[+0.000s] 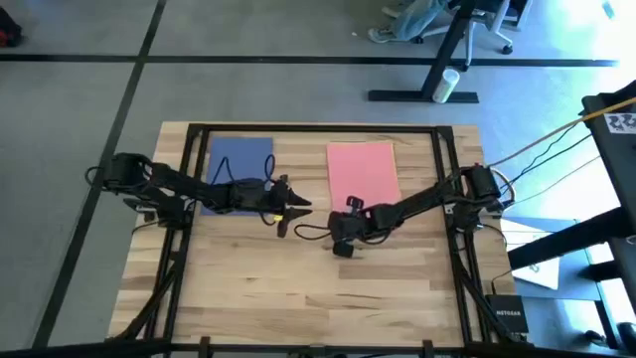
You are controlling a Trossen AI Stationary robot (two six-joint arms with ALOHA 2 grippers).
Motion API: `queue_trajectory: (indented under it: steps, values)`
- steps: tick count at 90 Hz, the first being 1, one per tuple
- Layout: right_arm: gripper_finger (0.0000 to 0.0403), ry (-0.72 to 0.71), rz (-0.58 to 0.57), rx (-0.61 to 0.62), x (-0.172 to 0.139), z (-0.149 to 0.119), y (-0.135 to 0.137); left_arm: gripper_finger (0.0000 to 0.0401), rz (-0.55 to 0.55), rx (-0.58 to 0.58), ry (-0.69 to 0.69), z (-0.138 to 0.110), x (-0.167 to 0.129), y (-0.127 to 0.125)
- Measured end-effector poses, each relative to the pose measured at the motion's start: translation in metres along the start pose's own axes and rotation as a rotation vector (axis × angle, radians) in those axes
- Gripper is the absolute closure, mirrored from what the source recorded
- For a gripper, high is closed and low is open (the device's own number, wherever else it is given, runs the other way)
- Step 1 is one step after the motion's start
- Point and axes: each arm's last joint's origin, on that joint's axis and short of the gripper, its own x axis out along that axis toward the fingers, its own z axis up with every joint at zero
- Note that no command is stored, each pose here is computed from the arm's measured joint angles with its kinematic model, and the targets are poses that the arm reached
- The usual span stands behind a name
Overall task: Organize paper
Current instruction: Move the pink paper to the bottom left of the table
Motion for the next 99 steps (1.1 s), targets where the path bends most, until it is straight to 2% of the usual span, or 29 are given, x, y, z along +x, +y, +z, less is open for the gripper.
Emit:
queue_trajectory:
  steps: [16, 35, 42, 52, 70, 77, 81, 86, 95, 99]
  values:
    - [0.0390, -0.024, 0.113, -0.011, -0.008, 0.016, 0.009, 0.0300, 0.000, 0.000, 0.000, 0.000, 0.000, 0.000]
    - [0.0397, -0.074, 0.428, -0.047, -0.023, 0.041, 0.024, 0.0300, -0.004, 0.004, 0.003, 0.000, 0.000, -0.001]
    - [0.0388, -0.118, 0.466, -0.062, -0.026, 0.048, 0.027, 0.0300, -0.011, 0.011, 0.005, -0.001, 0.000, -0.003]
    - [0.0351, -0.136, 0.454, -0.081, -0.031, 0.055, 0.027, 0.0300, -0.021, 0.012, 0.019, -0.003, 0.000, -0.007]
    - [0.0240, -0.149, 0.473, -0.087, -0.037, 0.064, 0.029, 0.0300, -0.028, -0.010, 0.052, -0.006, 0.000, -0.010]
    - [0.0223, -0.124, 0.471, -0.110, -0.041, 0.066, 0.029, 0.0300, -0.029, -0.020, 0.059, -0.007, 0.000, -0.010]
    - [0.0231, -0.104, 0.454, -0.132, -0.043, 0.067, 0.028, 0.0300, -0.034, -0.019, 0.060, -0.007, 0.000, -0.012]
    - [0.0258, -0.071, 0.418, -0.173, -0.047, 0.067, 0.028, 0.0303, -0.041, -0.008, 0.069, -0.008, -0.001, -0.015]
    - [0.0352, -0.011, 0.313, -0.263, -0.058, 0.067, 0.025, 0.0318, -0.011, 0.020, 0.117, -0.015, -0.002, -0.020]
    - [0.0381, -0.013, 0.263, -0.293, -0.064, 0.069, 0.024, 0.0329, 0.010, 0.026, 0.136, -0.017, -0.002, -0.022]
